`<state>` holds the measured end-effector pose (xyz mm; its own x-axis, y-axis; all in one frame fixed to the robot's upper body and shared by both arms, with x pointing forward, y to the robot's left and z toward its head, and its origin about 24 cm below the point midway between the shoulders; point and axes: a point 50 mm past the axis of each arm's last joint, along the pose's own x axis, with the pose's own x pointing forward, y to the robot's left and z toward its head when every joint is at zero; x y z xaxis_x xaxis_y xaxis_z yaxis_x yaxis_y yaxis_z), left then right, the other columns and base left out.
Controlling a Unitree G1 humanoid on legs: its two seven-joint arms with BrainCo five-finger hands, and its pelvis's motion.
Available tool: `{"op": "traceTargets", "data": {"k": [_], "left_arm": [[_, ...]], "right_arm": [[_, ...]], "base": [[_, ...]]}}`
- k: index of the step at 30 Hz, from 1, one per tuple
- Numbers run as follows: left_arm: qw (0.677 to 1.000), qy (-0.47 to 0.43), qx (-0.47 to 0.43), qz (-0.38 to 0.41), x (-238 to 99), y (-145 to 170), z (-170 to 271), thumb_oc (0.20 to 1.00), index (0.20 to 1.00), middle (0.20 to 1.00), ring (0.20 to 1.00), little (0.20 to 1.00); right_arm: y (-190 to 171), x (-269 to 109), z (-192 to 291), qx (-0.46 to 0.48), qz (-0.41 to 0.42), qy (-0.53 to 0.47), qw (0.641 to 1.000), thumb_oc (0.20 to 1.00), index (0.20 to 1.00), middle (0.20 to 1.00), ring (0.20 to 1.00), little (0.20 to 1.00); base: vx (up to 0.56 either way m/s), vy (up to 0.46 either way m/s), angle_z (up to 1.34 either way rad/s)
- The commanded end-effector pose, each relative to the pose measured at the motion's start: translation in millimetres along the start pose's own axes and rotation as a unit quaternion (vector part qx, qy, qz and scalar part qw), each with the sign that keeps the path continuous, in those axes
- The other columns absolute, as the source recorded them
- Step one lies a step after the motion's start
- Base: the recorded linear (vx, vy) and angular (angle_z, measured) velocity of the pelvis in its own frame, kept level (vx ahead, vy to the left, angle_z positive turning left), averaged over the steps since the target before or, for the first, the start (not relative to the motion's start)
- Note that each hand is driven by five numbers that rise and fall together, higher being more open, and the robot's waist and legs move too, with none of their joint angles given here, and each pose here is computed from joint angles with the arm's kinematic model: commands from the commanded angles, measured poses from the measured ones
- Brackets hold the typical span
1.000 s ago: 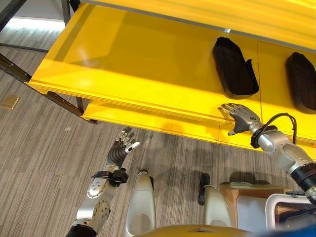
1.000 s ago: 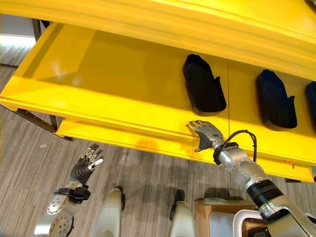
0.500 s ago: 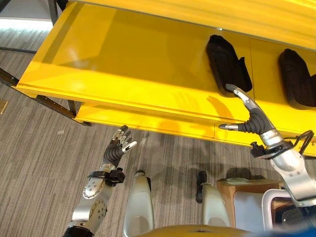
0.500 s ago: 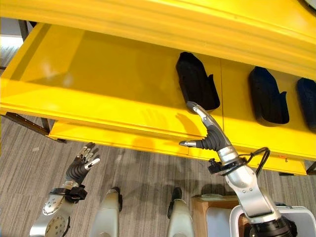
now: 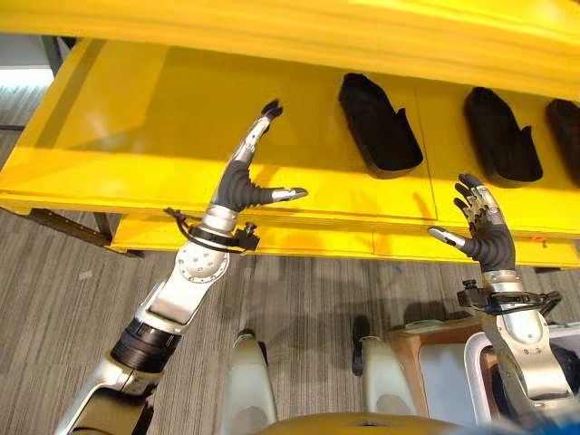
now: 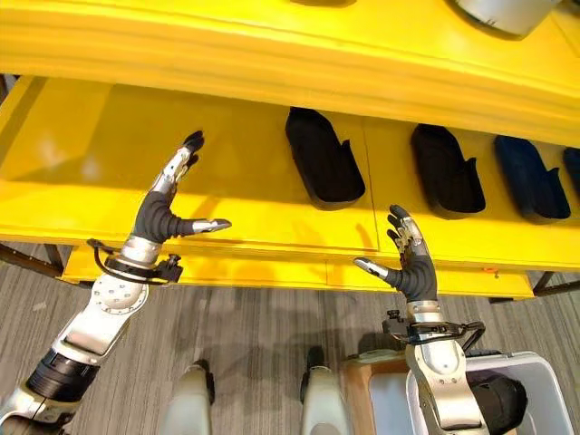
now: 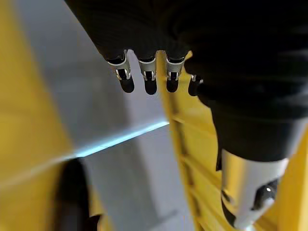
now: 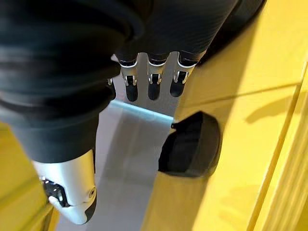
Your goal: Move parts from the plastic box to the shelf.
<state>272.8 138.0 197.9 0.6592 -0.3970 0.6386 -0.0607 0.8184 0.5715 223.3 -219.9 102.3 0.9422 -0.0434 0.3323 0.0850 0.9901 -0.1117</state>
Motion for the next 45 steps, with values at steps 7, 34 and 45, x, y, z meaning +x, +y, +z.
{"op": "traceTargets", "data": {"k": [7,34,45], "left_arm": [[0.990,-0.075,0.115,-0.033,45,-35,5,1.000,1.000,1.000,1.000,1.000],[0.935,0.114,-0.272,0.195,80,-43,-27,1.000,1.000,1.000,1.000,1.000],[0.937,0.112,-0.287,0.162,94,-62,-17,1.000,1.000,1.000,1.000,1.000]], "right_arm": [[-24,8,19,0.001,-0.082,-0.068,0.994,1.000,1.000,1.000,1.000,1.000],[-3,19,3,0.016,-0.057,-0.029,0.998,1.000,1.000,1.000,1.000,1.000],[-1,21,3,0.016,-0.048,-0.028,0.998,1.000,1.000,1.000,1.000,1.000]], "base": [[0.01,0.007,-0.14],[0.00,0.006,-0.05],[0.00,-0.004,-0.05]]}}
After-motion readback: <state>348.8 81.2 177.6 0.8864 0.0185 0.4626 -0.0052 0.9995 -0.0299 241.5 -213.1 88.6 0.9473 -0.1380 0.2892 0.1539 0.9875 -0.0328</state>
